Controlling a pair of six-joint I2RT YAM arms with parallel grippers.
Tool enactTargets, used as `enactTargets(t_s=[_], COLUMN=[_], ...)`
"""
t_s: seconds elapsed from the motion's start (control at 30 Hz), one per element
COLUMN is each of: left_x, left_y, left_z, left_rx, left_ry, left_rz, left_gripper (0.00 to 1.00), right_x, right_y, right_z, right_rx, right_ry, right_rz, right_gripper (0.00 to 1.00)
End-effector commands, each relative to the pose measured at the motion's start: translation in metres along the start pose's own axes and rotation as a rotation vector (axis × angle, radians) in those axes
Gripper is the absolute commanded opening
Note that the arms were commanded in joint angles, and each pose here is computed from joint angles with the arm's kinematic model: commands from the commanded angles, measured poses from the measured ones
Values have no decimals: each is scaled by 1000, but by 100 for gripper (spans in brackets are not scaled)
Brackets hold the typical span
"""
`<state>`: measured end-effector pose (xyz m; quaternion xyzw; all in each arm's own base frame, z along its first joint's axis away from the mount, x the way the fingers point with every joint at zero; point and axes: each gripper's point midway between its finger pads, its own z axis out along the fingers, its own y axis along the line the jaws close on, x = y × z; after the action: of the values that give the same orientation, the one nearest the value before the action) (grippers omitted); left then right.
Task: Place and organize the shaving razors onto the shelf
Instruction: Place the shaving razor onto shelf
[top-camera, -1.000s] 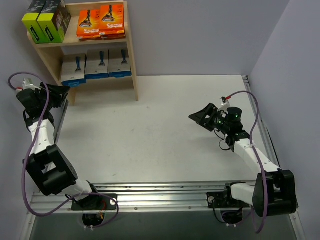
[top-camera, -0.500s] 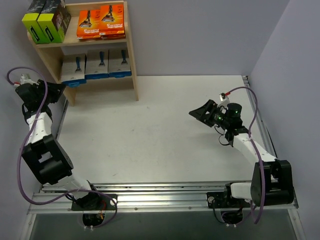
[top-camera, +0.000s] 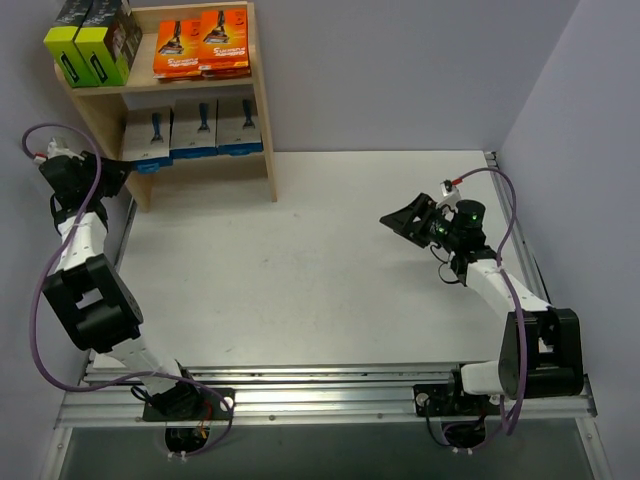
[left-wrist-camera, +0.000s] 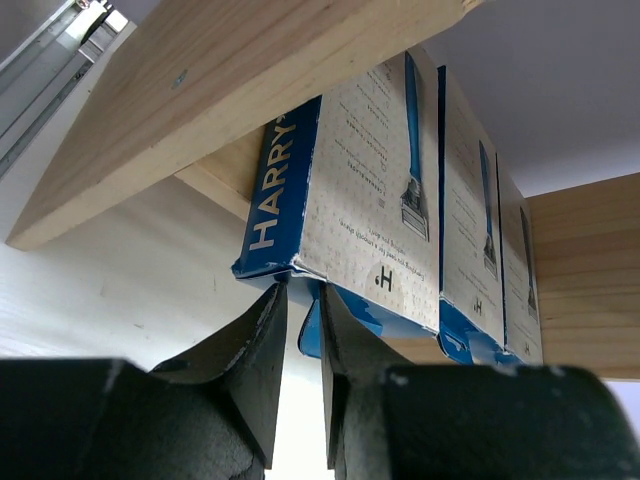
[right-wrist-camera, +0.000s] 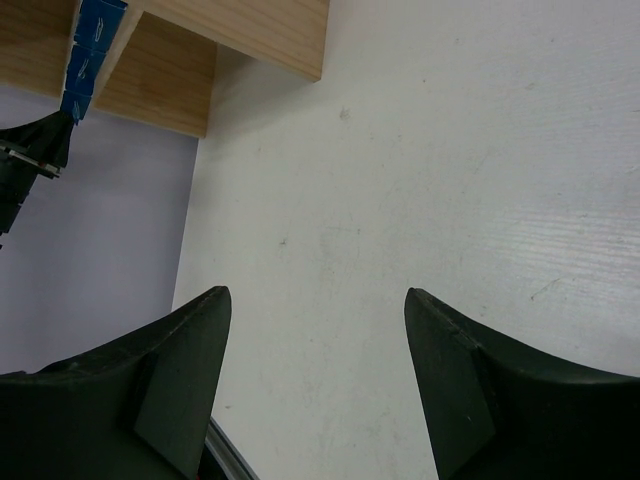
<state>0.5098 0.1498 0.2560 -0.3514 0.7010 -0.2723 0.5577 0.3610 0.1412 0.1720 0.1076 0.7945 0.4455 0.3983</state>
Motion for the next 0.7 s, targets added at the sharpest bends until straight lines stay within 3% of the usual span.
enactTargets(t_s=[0.0, 0.67], left_x=[-19, -13], left_y=[-12, -19], left_z=[7, 28], left_rx=[24, 54], left_ry=[-44, -17], left_rz=[45, 49], left_gripper=[27, 22], right_x=[-20, -24], right_y=[17, 15], right_z=[2, 3], right_rx=[-62, -52], right_ry=[-33, -44], right_rz=[-66, -59], right_gripper=[65, 64])
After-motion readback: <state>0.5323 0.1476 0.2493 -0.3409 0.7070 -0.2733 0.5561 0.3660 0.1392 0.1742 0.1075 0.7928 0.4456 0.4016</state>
